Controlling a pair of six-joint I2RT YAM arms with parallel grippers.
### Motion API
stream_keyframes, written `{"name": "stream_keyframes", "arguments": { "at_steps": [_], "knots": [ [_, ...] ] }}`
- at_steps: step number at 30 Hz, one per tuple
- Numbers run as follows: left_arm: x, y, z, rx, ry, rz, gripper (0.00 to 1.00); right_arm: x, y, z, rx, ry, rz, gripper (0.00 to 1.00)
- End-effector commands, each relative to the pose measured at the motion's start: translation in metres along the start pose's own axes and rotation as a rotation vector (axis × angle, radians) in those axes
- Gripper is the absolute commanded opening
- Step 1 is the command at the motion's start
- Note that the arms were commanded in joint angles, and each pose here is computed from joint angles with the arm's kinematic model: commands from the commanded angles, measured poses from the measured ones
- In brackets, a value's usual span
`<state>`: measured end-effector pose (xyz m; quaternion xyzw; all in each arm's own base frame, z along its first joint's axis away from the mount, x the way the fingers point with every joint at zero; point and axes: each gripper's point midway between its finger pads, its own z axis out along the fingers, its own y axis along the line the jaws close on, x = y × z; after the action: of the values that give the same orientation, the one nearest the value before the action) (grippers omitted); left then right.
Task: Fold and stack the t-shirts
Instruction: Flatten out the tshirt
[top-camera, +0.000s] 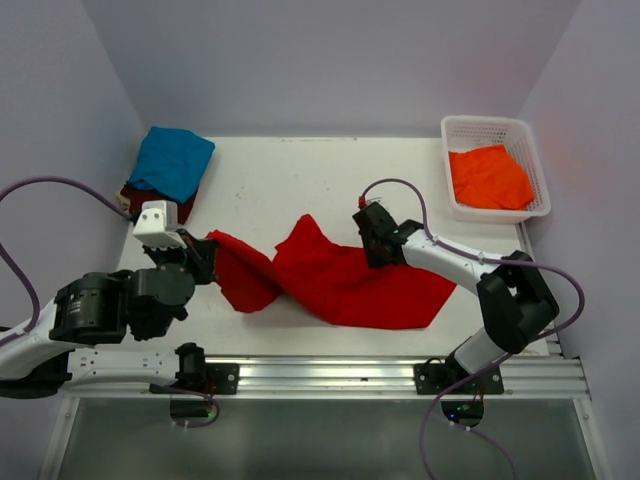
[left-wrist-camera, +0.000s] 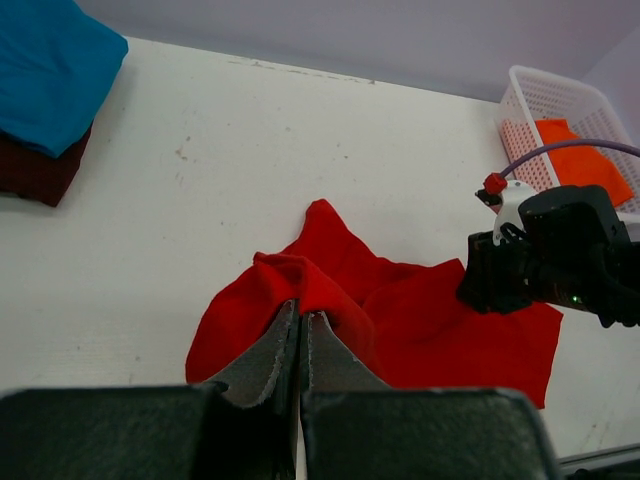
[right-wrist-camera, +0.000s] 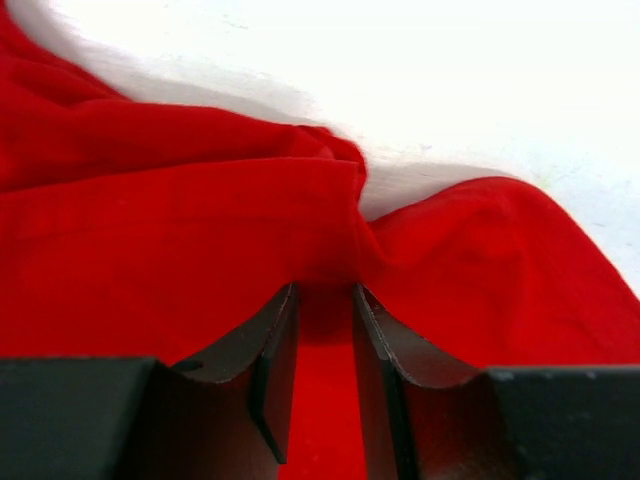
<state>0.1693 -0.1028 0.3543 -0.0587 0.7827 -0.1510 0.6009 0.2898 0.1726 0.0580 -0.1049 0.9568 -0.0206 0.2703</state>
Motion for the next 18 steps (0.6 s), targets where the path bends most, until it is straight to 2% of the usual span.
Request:
{"name": "stream_keyframes", "arguments": {
  "at_steps": [1,8,18],
  "knots": [
    [-0.001,0.006,0.000,-0.023,-0.017,-0.039,0.00,-0.021,-0.017,-0.006,0.096,-0.077,0.053,0.33],
    [0.000,0.005,0.002,-0.029,-0.024,-0.029,0.00,-0.024,-0.027,-0.018,0.117,-0.111,0.065,0.38],
    [-0.001,0.006,0.002,-0.031,-0.024,-0.028,0.00,-0.015,-0.005,0.002,0.008,-0.054,0.091,0.35]
  ]
}}
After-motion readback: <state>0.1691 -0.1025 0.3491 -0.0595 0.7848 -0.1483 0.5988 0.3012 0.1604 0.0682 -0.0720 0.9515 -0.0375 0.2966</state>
